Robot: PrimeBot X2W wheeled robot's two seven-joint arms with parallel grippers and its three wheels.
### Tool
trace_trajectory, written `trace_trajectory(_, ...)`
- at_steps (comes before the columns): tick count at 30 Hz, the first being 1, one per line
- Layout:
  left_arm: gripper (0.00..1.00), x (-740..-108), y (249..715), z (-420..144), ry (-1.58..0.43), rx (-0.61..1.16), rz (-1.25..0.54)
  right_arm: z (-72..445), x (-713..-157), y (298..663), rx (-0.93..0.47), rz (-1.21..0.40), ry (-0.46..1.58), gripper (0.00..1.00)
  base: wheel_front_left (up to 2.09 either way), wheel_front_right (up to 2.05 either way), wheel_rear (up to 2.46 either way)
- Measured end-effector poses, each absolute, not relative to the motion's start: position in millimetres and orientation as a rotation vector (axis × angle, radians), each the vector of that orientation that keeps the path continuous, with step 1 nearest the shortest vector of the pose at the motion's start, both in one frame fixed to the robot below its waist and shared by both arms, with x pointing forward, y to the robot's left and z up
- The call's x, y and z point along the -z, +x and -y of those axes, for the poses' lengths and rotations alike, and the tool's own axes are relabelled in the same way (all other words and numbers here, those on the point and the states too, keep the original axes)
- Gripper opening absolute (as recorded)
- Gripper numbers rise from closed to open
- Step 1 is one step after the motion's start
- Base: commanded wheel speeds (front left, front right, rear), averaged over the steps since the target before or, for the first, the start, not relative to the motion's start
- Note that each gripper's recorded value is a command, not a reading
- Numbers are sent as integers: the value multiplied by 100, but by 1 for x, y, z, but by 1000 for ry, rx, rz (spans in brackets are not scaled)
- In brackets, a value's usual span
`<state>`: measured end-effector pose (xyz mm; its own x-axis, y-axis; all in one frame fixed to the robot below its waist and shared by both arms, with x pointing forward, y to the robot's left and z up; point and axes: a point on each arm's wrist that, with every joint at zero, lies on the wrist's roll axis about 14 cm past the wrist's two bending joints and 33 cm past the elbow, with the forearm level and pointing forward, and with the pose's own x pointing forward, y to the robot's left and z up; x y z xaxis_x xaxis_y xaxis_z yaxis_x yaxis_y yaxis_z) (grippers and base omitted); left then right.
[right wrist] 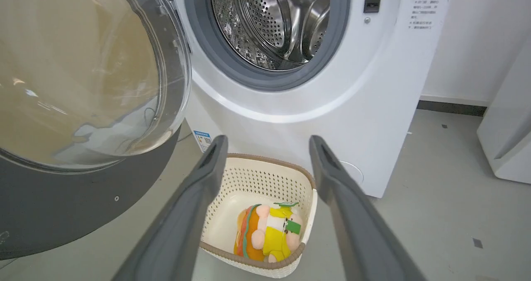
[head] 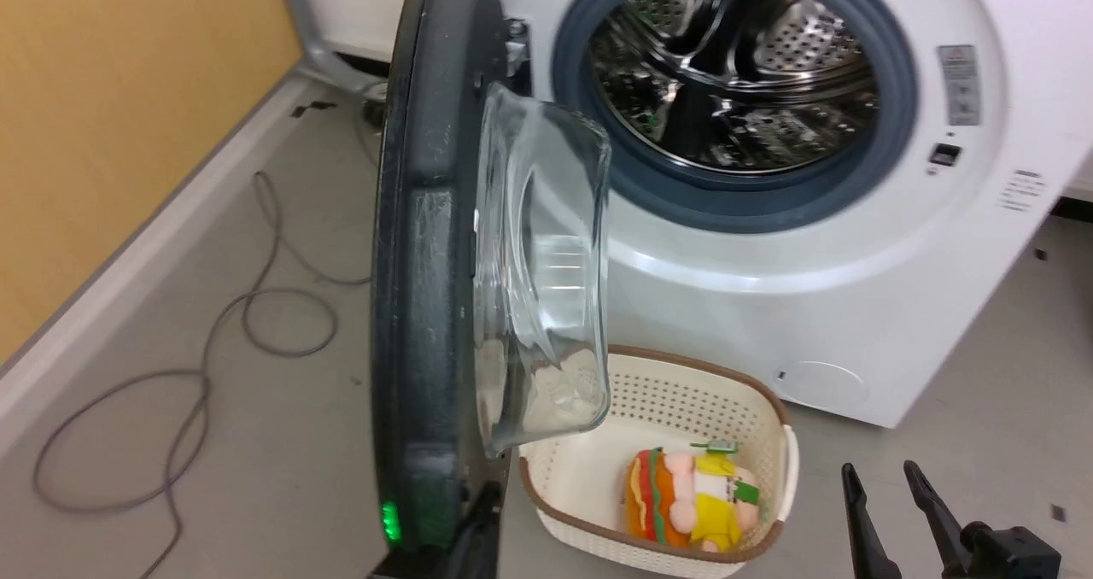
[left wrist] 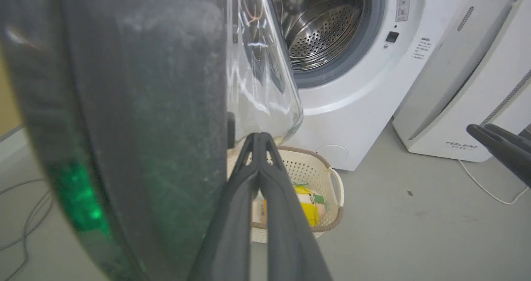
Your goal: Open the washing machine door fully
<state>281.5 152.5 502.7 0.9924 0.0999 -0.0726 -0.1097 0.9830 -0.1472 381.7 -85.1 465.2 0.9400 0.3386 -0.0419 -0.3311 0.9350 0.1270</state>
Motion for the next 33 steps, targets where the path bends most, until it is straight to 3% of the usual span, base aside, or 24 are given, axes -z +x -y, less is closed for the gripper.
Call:
trace_trajectory(15,0,-498,263,-281,-11,-452,-37,65,-455,390,-397,-102,121,100,0,0,0)
trace_trajectory(23,0,-527,281,-348,81,-555,56,71,-451,394,-378,-120,116,100,0,0,0)
trace_trajectory(33,0,-531,307,-409,16,-637,62,80,-443,401,-349,-143,109,100,0,0,0)
